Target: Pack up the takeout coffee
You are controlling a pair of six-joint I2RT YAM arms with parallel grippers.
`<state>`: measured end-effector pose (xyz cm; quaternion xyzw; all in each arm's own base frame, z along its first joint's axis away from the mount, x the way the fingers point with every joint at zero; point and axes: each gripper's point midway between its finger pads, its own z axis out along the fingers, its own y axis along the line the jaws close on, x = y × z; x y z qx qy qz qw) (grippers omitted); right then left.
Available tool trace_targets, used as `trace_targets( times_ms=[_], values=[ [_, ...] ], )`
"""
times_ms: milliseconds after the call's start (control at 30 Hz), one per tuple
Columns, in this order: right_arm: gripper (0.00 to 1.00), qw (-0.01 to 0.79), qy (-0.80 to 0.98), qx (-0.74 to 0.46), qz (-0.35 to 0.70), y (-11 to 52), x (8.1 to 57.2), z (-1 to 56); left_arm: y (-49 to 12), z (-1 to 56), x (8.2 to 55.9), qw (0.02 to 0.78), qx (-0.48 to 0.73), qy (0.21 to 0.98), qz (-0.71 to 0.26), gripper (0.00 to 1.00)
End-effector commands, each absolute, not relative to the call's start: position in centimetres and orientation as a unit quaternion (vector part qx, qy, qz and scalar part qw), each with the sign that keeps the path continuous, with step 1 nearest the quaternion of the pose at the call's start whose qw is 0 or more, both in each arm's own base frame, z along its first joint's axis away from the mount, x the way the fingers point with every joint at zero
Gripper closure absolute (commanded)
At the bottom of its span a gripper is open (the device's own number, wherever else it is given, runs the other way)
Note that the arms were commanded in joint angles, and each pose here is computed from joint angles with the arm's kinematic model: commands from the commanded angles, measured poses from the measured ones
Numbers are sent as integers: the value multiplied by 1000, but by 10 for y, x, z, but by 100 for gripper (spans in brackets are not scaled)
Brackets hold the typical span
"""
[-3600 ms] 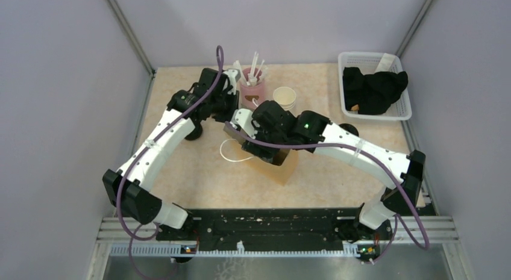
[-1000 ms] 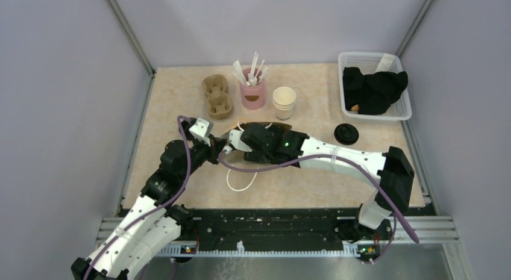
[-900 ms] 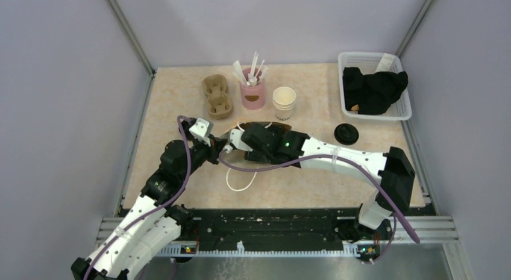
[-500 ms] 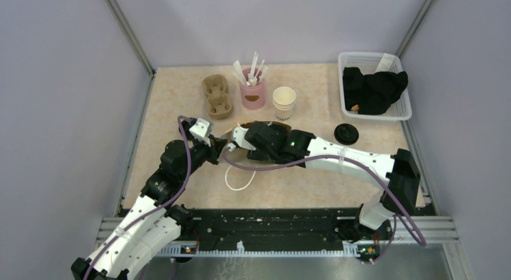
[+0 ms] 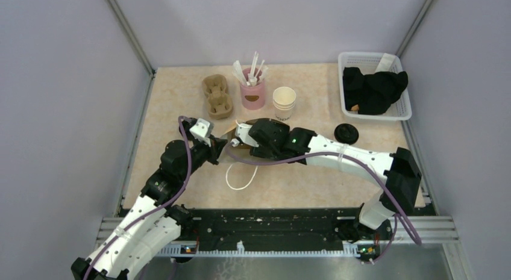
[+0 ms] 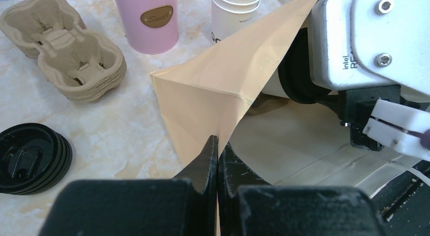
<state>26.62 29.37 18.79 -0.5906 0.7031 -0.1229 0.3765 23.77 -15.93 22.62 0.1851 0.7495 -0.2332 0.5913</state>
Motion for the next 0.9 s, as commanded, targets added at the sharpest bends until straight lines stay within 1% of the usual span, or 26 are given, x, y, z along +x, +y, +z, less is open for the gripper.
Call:
trace_targets(
  times_ms=[0, 200, 533, 867],
  values=[
    [68, 405, 712, -566, -96, 299, 276, 197, -160, 220, 236, 580, 196, 757, -230, 100],
    [68, 415, 708, -563, -92, 305, 287, 187, -162, 222, 234, 576, 199, 757, -236, 100],
    [68, 404, 693, -591, -87, 313, 296, 166, -167, 227, 230, 561, 195, 763, -253, 100],
    [68, 388, 708, -590, -32, 321, 279, 186, -173, 247, 219, 521, 191, 784, -278, 100]
  ],
)
